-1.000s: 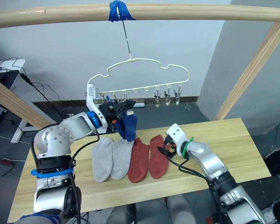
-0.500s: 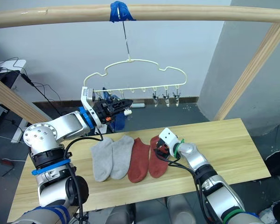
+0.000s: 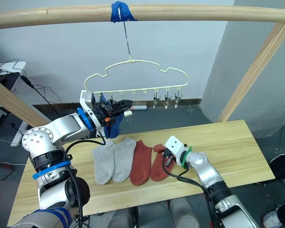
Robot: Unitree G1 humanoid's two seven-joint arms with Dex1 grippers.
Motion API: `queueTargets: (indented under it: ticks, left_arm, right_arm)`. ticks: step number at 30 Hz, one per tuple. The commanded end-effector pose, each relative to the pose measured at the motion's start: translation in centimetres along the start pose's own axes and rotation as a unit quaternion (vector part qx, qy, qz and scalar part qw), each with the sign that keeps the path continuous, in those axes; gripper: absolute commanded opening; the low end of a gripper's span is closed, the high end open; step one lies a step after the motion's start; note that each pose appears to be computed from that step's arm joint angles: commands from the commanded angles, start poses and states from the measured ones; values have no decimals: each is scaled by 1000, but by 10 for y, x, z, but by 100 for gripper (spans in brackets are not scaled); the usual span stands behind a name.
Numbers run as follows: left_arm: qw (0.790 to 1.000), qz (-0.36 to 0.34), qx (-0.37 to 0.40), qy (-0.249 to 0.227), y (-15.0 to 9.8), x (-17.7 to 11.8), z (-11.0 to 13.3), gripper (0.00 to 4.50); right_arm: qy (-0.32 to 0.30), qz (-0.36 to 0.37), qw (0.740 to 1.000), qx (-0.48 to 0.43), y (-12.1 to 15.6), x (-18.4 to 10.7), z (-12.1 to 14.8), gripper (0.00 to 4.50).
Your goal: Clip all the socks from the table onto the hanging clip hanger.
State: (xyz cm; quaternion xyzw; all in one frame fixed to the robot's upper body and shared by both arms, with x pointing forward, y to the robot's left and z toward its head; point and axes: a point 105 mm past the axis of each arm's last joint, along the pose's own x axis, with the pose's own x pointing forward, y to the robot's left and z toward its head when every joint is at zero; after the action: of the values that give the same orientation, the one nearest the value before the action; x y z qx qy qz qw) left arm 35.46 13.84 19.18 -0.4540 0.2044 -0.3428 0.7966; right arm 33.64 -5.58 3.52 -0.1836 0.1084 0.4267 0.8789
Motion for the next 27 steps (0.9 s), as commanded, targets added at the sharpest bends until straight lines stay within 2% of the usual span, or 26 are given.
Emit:
queueTargets:
  ticks: [1, 4, 10, 19, 27]
  left_arm:
    - [1000, -8, -6, -2, -2, -3, 0, 33]
    - [1000, -6, -8, 5, -3, 0, -4, 33]
    - [1000, -1, -12, 9, 2, 2, -7, 33]
    - [1000, -2, -11, 6, 3, 2, -3, 33]
    - [1000, -5, -7, 4, 1, 4, -5, 33]
  right_arm:
    - [-77, 0, 997, 2, -1, -15, 52, 2]
    - [-129, -4, 991, 25, 1, -25, 96, 2]
    - [-146, -10, 989, 6, 5, -16, 126, 2]
    - [-162, -9, 987, -5, 9, -13, 144, 2]
    - [-163, -2, 986, -15, 13, -11, 148, 2]
